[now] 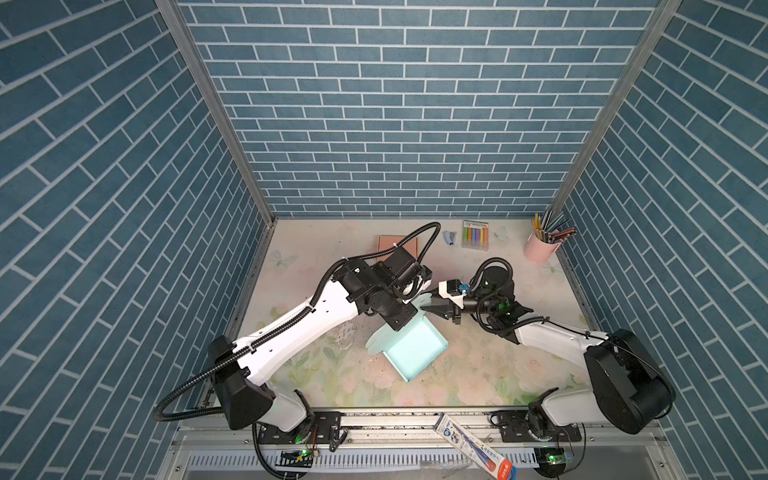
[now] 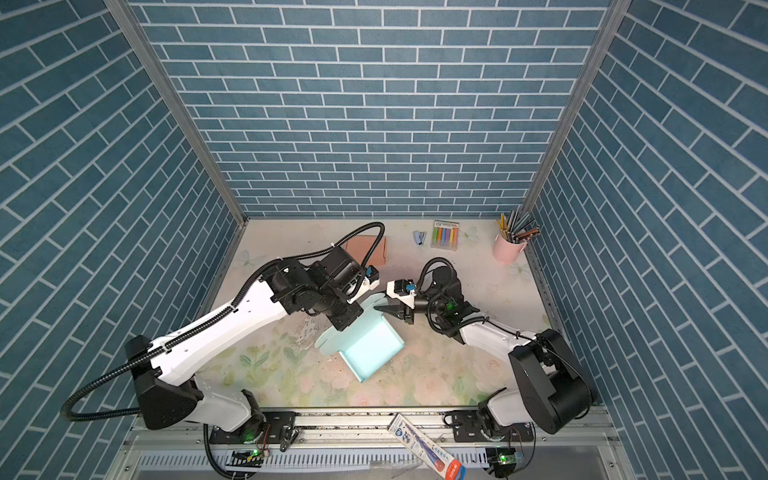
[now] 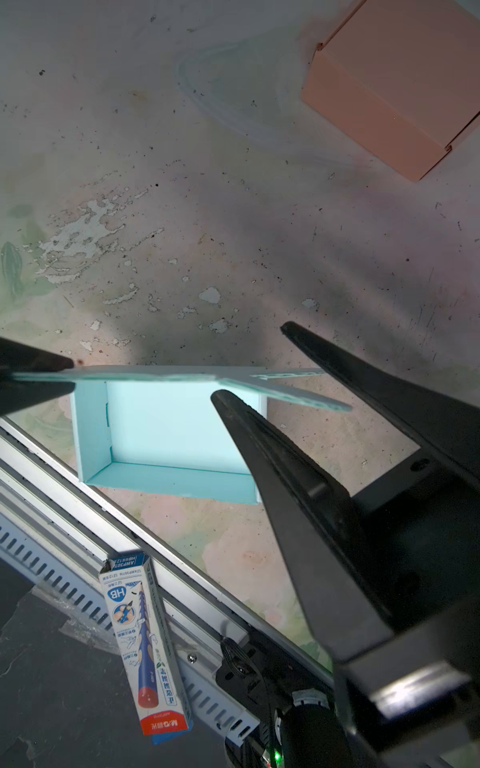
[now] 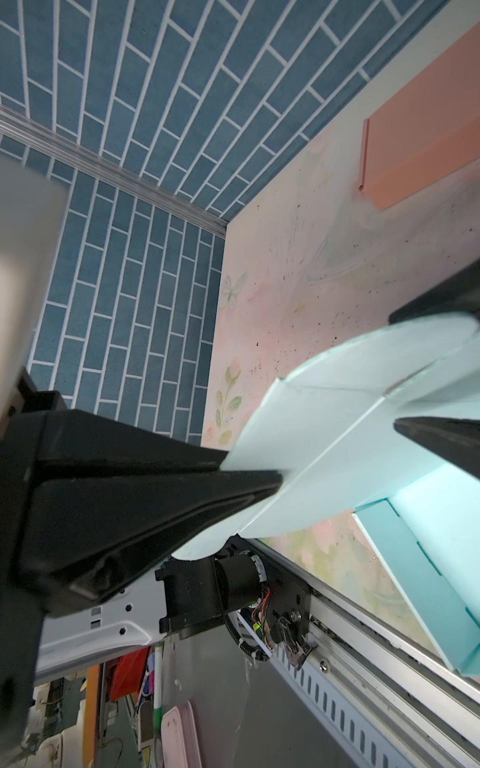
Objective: Fold the paper box
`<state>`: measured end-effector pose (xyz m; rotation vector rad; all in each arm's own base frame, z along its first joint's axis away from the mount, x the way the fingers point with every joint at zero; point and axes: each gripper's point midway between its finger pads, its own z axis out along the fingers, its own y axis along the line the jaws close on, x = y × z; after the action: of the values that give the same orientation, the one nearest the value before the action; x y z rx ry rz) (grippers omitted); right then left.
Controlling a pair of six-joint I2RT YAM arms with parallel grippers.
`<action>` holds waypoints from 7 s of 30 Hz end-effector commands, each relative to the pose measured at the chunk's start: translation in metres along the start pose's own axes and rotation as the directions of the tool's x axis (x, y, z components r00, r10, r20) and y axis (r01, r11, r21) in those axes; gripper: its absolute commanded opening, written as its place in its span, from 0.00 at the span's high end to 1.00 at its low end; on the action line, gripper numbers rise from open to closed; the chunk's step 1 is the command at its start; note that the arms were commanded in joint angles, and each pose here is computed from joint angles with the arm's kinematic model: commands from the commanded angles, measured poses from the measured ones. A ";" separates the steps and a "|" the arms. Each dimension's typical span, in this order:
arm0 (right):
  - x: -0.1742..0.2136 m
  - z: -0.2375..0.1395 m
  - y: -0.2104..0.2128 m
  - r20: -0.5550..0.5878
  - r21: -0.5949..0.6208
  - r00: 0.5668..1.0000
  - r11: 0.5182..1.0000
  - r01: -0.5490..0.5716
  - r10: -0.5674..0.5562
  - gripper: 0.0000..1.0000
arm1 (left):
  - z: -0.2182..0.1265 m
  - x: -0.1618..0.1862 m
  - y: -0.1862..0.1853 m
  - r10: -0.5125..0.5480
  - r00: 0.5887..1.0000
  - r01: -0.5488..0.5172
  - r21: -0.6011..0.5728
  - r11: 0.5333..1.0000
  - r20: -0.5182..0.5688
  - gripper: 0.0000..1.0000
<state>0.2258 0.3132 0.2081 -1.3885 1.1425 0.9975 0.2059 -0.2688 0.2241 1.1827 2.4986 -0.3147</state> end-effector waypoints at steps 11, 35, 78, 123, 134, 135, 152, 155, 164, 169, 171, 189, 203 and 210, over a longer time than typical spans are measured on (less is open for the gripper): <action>0.014 -0.001 0.002 -0.042 0.022 0.999 0.999 0.028 -0.027 0.47 | -0.006 0.011 0.001 0.054 0.999 -0.054 -0.044 0.998 -0.002 1.00; 0.026 0.001 0.001 -0.088 0.025 0.996 0.999 0.022 -0.019 0.80 | -0.007 0.016 -0.003 0.115 0.993 -0.116 -0.082 0.990 -0.015 1.00; 0.019 0.012 0.013 -0.075 -0.010 0.997 1.000 0.018 -0.018 0.85 | -0.001 0.019 0.009 0.121 0.992 -0.126 -0.142 0.982 -0.045 1.00; 0.066 -0.030 -0.027 -0.242 0.311 0.965 0.950 -0.022 0.102 1.00 | 0.029 0.010 0.068 -0.338 0.790 0.300 0.159 0.941 0.512 0.12; 0.079 -0.043 -0.045 -0.256 0.384 0.951 0.921 -0.064 0.173 1.00 | 0.057 0.006 0.083 -0.359 0.792 0.300 0.197 0.933 0.494 0.12; 0.080 -0.044 -0.046 -0.255 0.387 0.950 0.919 -0.068 0.178 1.00 | 0.057 0.008 0.082 -0.358 0.791 0.297 0.199 0.934 0.496 0.12; 0.084 -0.046 -0.052 -0.250 0.401 0.945 0.911 -0.100 0.213 1.00 | 0.087 0.020 0.086 -0.427 0.778 0.357 0.235 0.904 0.462 0.17; 0.084 -0.046 -0.053 -0.252 0.402 0.943 0.910 -0.101 0.216 1.00 | 0.092 0.033 0.082 -0.452 0.777 0.382 0.243 0.892 0.439 0.24; 0.082 -0.045 -0.051 -0.244 0.388 0.947 0.916 -0.104 0.211 1.00 | 0.089 0.049 0.084 -0.481 0.760 0.430 0.217 0.876 0.437 0.52; 0.079 -0.044 -0.050 -0.238 0.380 0.949 0.919 -0.105 0.207 1.00 | 0.091 0.042 0.086 -0.472 0.761 0.420 0.216 0.881 0.446 0.61; 0.079 -0.044 -0.049 -0.237 0.376 0.949 0.921 -0.107 0.207 1.00 | 0.091 0.040 0.086 -0.475 0.758 0.422 0.220 0.880 0.448 0.69; 0.067 -0.046 -0.060 -0.196 0.489 0.956 0.867 -0.097 0.217 1.00 | 0.066 0.004 0.083 -0.431 0.733 0.395 0.186 0.900 0.526 1.00; 0.058 -0.019 -0.080 -0.145 0.666 0.910 0.719 -0.200 0.388 0.90 | 0.075 -0.030 0.091 -0.396 0.696 0.423 0.104 0.900 0.599 1.00; 0.062 -0.013 -0.070 -0.167 0.636 0.903 0.743 -0.209 0.397 0.85 | 0.079 -0.025 0.094 -0.361 0.690 0.414 0.068 0.908 0.627 1.00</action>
<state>0.3235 0.2771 0.1638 -0.7950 1.7824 0.4603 0.3111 -0.2399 0.1397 0.3393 2.1888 -0.5466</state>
